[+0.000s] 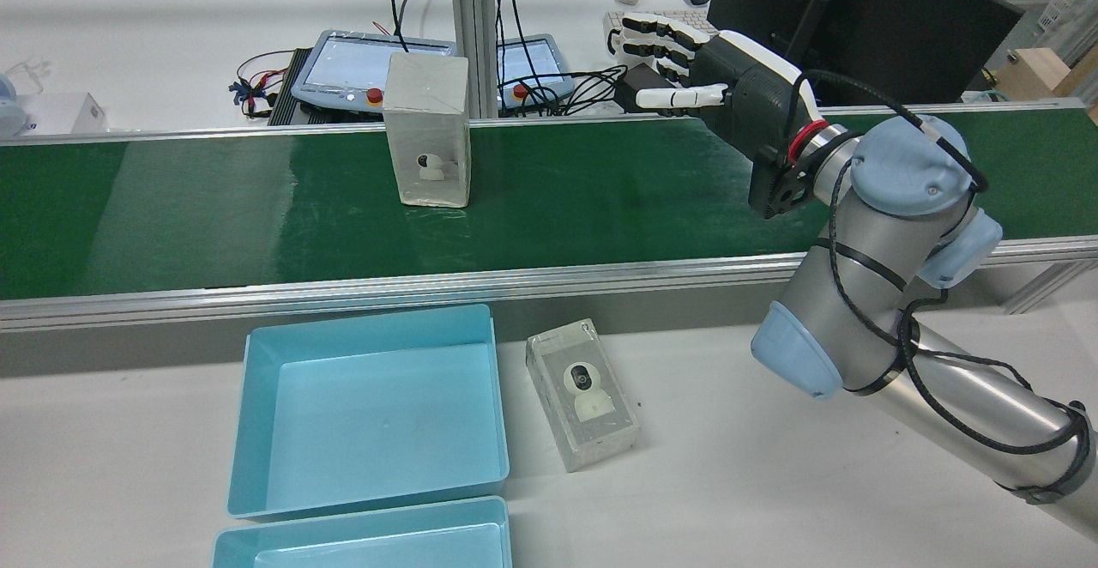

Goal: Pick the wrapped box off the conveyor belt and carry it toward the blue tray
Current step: 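Lower the open right hand toward the belt beside the oncoming box, then close the right hand fingers around the white wrapped box on the belt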

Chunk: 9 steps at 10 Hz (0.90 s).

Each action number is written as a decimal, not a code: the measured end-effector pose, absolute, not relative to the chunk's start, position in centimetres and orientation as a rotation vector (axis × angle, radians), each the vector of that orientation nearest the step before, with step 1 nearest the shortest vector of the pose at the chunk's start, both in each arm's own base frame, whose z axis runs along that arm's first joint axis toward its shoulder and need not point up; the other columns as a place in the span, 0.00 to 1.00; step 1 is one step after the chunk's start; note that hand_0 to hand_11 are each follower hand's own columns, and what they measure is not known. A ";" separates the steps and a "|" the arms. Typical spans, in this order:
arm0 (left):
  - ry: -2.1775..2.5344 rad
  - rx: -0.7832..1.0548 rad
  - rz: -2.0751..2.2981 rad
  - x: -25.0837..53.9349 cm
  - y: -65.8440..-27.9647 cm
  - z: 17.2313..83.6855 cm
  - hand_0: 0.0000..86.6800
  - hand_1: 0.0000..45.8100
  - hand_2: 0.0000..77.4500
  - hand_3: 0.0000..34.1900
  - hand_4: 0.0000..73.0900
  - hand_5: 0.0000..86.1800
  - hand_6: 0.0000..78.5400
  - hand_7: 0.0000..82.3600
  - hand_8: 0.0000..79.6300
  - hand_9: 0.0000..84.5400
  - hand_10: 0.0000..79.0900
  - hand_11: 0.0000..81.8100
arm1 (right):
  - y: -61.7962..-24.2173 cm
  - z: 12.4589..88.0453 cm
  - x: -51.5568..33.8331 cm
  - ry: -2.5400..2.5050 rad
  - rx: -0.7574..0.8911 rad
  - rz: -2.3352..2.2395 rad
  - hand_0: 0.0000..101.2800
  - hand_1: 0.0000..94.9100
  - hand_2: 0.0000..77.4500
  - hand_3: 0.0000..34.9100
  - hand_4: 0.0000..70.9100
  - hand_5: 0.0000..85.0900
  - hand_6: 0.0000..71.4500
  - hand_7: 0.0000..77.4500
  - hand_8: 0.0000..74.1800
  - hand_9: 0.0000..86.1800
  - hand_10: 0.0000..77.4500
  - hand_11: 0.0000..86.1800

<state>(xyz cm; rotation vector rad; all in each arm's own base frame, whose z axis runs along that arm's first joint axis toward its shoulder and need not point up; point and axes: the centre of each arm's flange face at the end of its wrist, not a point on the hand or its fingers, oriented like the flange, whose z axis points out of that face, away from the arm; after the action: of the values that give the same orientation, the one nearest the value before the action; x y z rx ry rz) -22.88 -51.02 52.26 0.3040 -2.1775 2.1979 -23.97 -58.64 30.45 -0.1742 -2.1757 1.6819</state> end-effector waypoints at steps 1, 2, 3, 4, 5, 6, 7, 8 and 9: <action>-2.177 0.304 2.198 -22.9 -51.0 52.3 0.00 0.00 0.01 0.00 0.00 0.01 0.00 0.01 0.01 0.01 0.00 0.00 | -58.7 30.6 -24.0 -2.177 -0.181 1.691 0.39 0.09 0.18 0.86 0.17 0.19 0.00 0.20 0.00 0.03 0.06 0.09; -2.178 0.304 2.198 -22.9 -51.0 52.3 0.00 0.00 0.01 0.00 0.00 0.01 0.00 0.01 0.01 0.00 0.01 0.00 | -58.7 30.6 -24.0 -2.179 -0.186 1.695 0.39 0.09 0.18 0.86 0.17 0.19 0.00 0.20 0.00 0.03 0.06 0.09; -2.178 0.304 2.198 -22.9 -51.0 52.3 0.00 0.00 0.01 0.00 0.00 0.01 0.00 0.01 0.01 0.00 0.00 0.00 | -58.7 30.7 -24.1 -2.177 -0.189 1.698 0.39 0.09 0.18 0.86 0.17 0.19 0.00 0.20 0.00 0.03 0.06 0.09; -2.178 0.304 2.198 -22.9 -51.0 52.3 0.00 0.00 0.01 0.00 0.00 0.01 0.00 0.01 0.01 0.00 0.00 0.00 | -58.7 30.8 -24.4 -2.174 -0.193 1.699 0.39 0.09 0.18 0.86 0.17 0.19 0.00 0.19 0.00 0.03 0.06 0.09; -2.178 0.304 2.198 -22.9 -51.0 52.3 0.00 0.00 0.01 0.00 0.00 0.01 0.00 0.01 0.01 0.00 0.00 0.00 | -58.6 30.7 -24.8 -2.171 -0.200 1.696 0.39 0.09 0.19 0.86 0.18 0.21 0.00 0.19 0.00 0.03 0.06 0.09; -2.177 0.304 2.198 -22.9 -51.0 52.3 0.00 0.00 0.01 0.00 0.00 0.01 0.00 0.01 0.01 0.00 0.00 0.00 | -58.4 30.7 -25.2 -2.168 -0.207 1.692 0.39 0.09 0.19 0.86 0.18 0.21 0.00 0.19 0.00 0.03 0.06 0.09; -2.177 0.304 2.198 -22.9 -51.0 52.3 0.00 0.00 0.01 0.00 0.00 0.01 0.00 0.01 0.01 0.00 0.00 0.00 | -58.4 30.7 -25.7 -2.163 -0.212 1.690 0.39 0.08 0.19 0.86 0.18 0.21 0.00 0.20 0.00 0.03 0.07 0.09; -2.177 0.304 2.198 -22.9 -51.0 52.3 0.00 0.00 0.01 0.00 0.00 0.01 0.00 0.01 0.01 0.00 0.00 0.00 | -58.5 30.7 -26.1 -2.158 -0.216 1.690 0.39 0.08 0.19 0.86 0.18 0.21 0.00 0.20 0.00 0.03 0.07 0.09; -2.177 0.304 2.198 -22.9 -51.0 52.3 0.00 0.00 0.01 0.00 0.00 0.01 0.00 0.01 0.01 0.00 0.00 0.00 | -58.6 30.6 -26.4 -2.156 -0.218 1.689 0.39 0.09 0.19 0.86 0.18 0.21 0.00 0.20 0.00 0.03 0.07 0.09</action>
<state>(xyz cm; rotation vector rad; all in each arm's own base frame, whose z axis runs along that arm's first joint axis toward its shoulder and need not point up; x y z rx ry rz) -22.88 -51.02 52.27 0.3040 -2.1774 2.1980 -26.41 -58.63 30.56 -0.2182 -2.1558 1.6888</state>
